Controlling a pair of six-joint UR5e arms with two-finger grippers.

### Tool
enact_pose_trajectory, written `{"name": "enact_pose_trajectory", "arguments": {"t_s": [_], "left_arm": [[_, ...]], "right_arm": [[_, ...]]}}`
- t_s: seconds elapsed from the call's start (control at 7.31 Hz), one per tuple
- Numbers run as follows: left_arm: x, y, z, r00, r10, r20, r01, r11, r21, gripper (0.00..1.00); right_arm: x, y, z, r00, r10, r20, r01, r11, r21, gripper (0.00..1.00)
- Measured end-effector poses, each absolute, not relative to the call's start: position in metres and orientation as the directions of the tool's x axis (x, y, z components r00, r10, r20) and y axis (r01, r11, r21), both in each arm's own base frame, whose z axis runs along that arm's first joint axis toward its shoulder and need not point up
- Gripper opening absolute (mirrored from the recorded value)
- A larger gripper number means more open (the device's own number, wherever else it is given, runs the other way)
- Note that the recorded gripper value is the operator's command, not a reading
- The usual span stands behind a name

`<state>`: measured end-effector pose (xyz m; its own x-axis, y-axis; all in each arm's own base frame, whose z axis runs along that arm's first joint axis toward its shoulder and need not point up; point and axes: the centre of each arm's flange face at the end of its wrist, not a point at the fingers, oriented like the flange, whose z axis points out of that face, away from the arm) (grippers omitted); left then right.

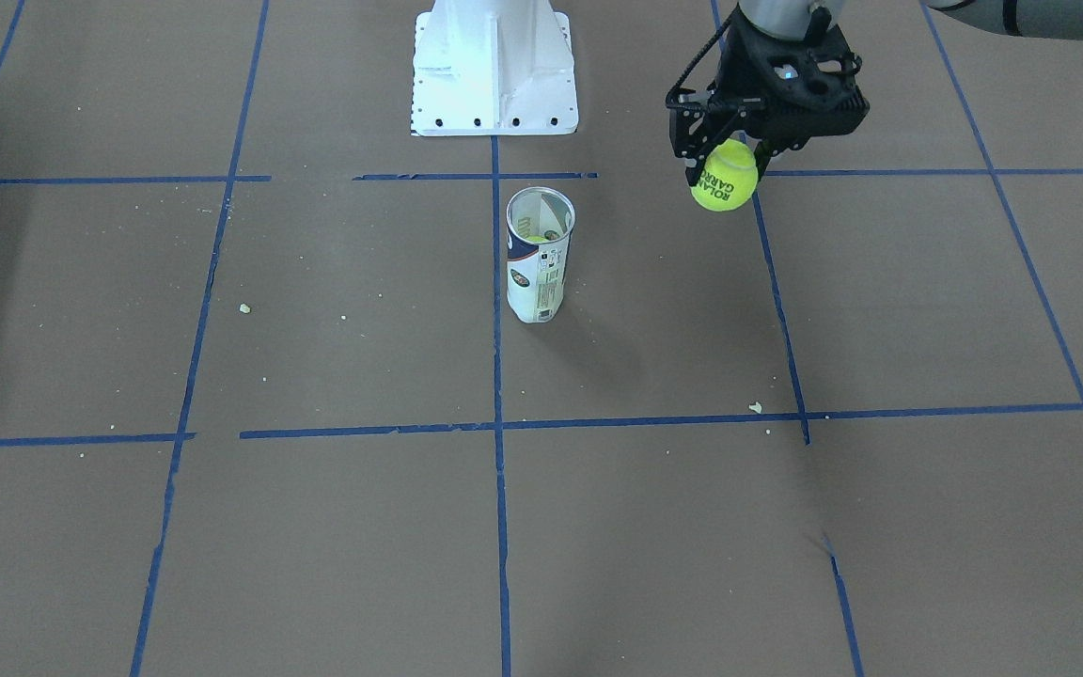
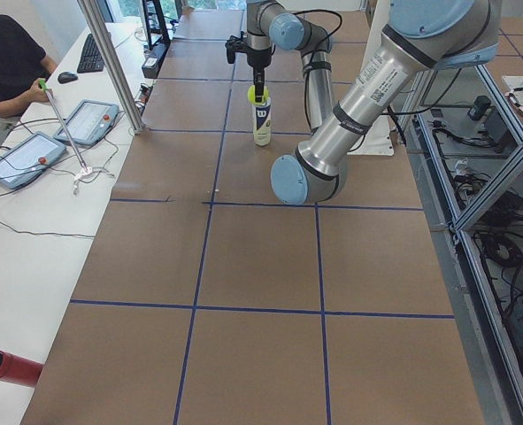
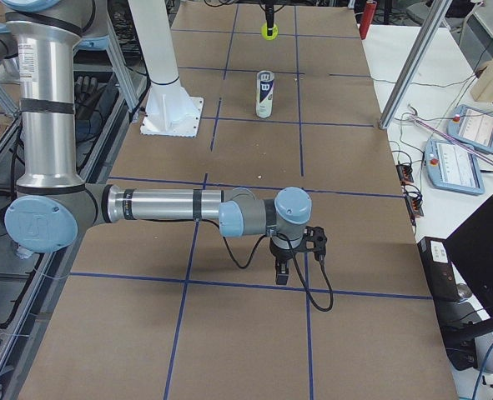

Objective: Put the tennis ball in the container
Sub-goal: 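Lift the ball with the left gripper and carry it over the clear cup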

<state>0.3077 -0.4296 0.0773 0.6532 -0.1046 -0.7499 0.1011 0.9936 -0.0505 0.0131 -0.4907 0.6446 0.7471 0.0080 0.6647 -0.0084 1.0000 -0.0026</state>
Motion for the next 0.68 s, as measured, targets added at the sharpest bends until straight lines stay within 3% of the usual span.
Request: {"name": "enact_pose_trajectory", "arguments": {"t_s": [0.27,0.68], "left_arm": [[0.365,-0.43,0.045,0.647,-0.13,-0.751,0.07,0.991,-0.111,0.0],[0.412,-0.438,0.045,0.642,-0.141,-0.754,0.062,0.989,-0.132,0.0]], "right_arm": [[0.013,-0.491,0.645,0.747,0.008,0.665,-0.009,1.0,-0.003,1.0],[0.013,-0.491,0.645,0.747,0.008,0.665,-0.009,1.0,-0.003,1.0]]}}
